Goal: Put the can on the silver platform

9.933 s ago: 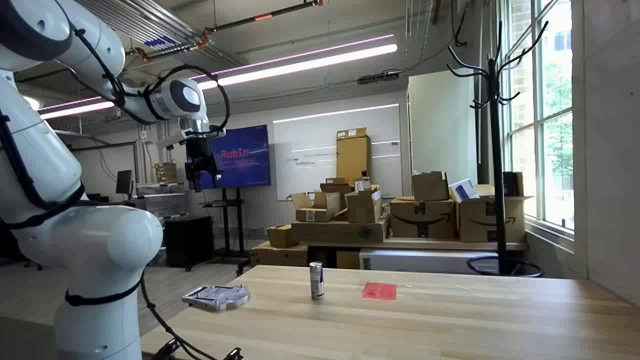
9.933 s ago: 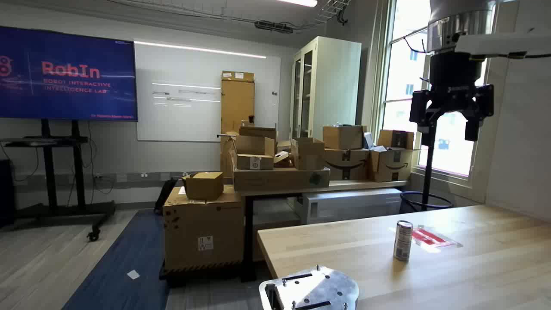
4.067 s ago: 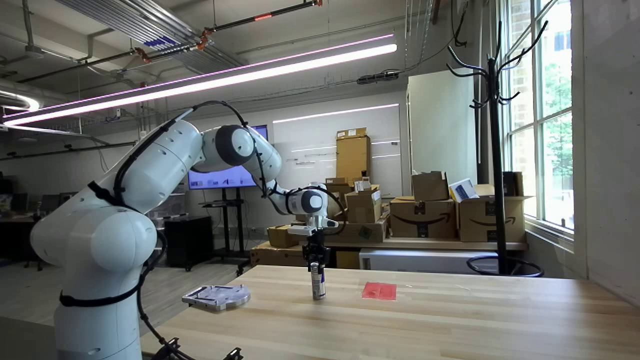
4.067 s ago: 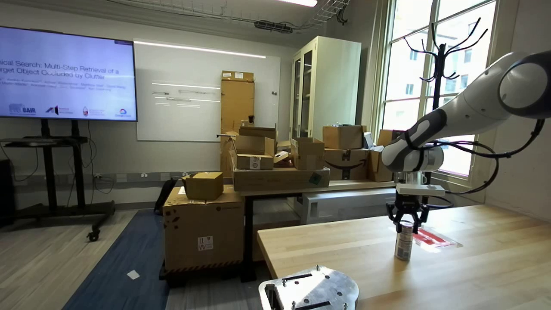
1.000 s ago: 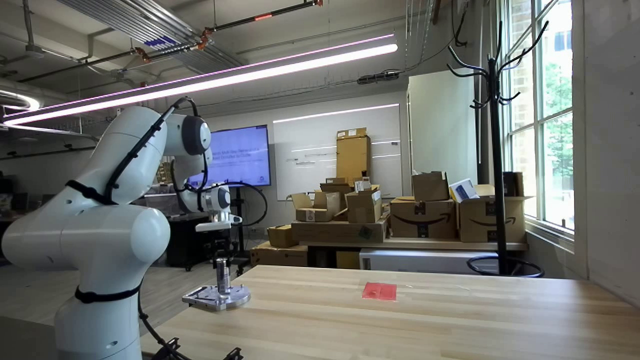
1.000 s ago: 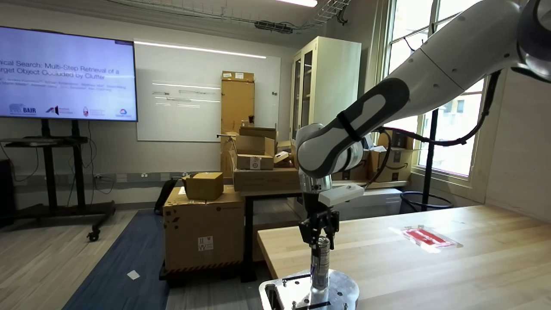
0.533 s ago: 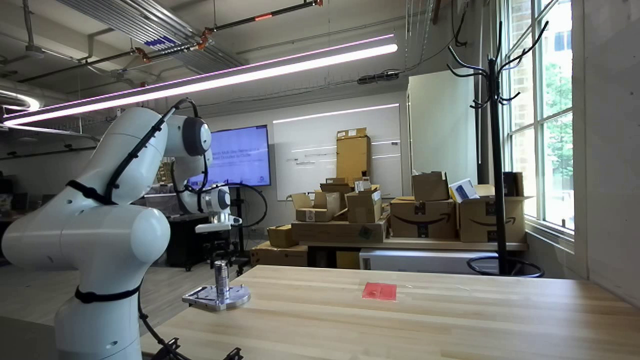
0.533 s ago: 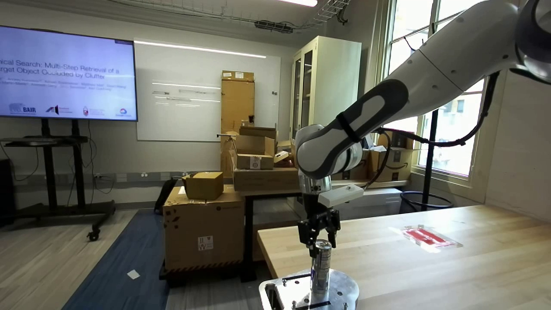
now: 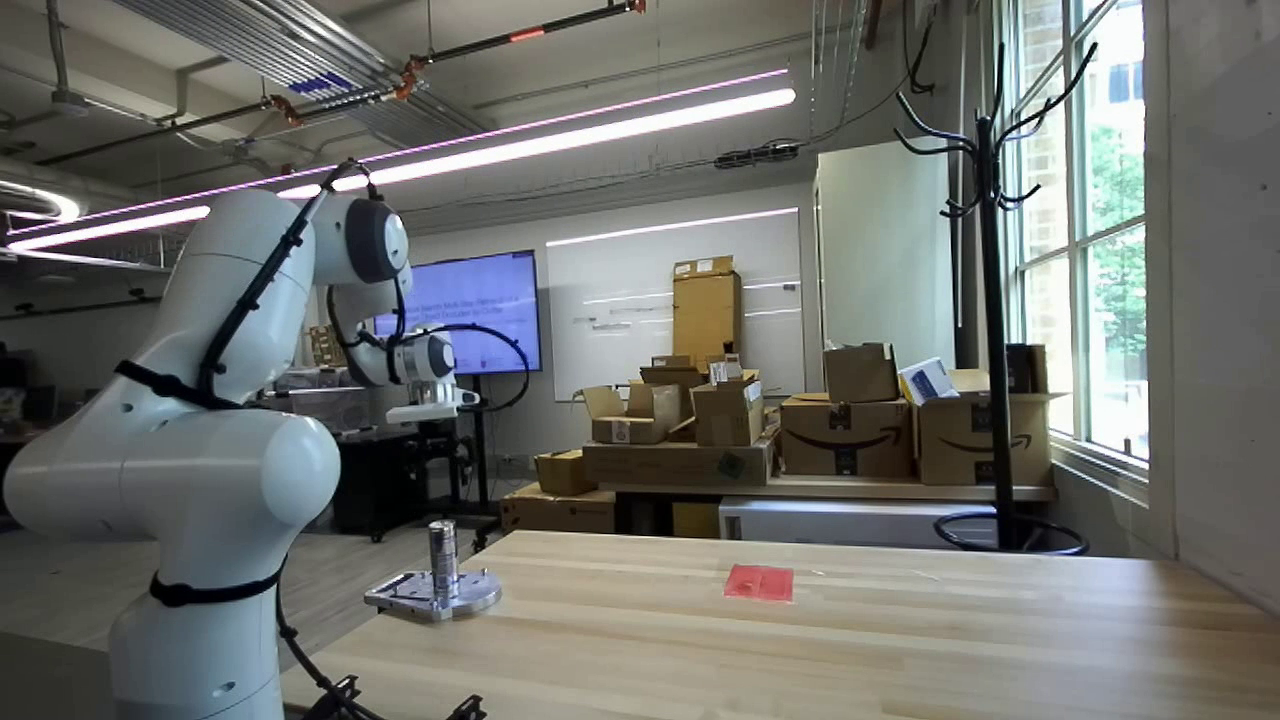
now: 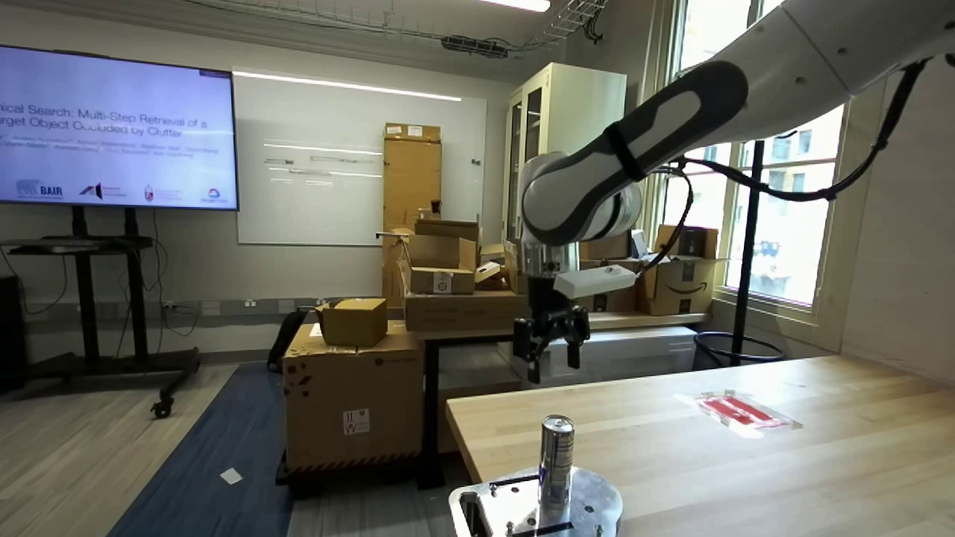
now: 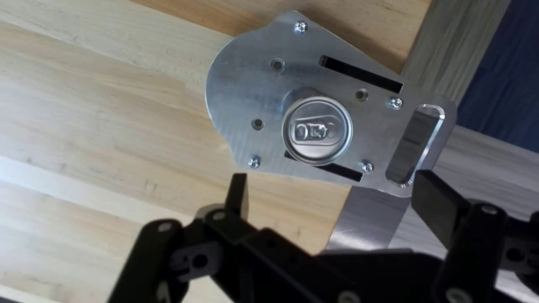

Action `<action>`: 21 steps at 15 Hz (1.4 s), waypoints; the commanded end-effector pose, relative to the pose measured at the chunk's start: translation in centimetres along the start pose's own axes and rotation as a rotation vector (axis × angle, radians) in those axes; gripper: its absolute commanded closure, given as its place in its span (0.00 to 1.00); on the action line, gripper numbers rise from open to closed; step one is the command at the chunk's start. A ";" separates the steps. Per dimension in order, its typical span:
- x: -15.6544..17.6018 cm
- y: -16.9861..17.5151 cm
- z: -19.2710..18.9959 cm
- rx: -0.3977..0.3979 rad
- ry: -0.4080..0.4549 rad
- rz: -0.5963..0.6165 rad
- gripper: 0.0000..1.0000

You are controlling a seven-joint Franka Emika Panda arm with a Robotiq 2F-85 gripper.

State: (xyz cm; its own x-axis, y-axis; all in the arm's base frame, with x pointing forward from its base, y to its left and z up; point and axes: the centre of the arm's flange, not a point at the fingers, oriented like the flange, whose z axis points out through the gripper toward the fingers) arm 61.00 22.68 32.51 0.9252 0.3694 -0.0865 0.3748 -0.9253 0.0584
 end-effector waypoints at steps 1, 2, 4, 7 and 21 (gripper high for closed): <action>-4.7 5.0 -5.1 0.028 0.033 0.114 0.00; -5.8 6.6 -5.9 0.038 0.046 0.150 0.00; -7.9 10.1 -6.5 0.055 0.056 0.232 0.00; -11.5 14.2 -6.3 0.087 0.061 0.337 0.00; -15.9 19.1 -4.6 0.096 0.034 0.456 0.00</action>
State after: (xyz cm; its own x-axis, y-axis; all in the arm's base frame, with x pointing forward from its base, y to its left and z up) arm 53.72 -0.51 39.54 0.9963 -0.0755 -0.0408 -0.0759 -0.9971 -0.0095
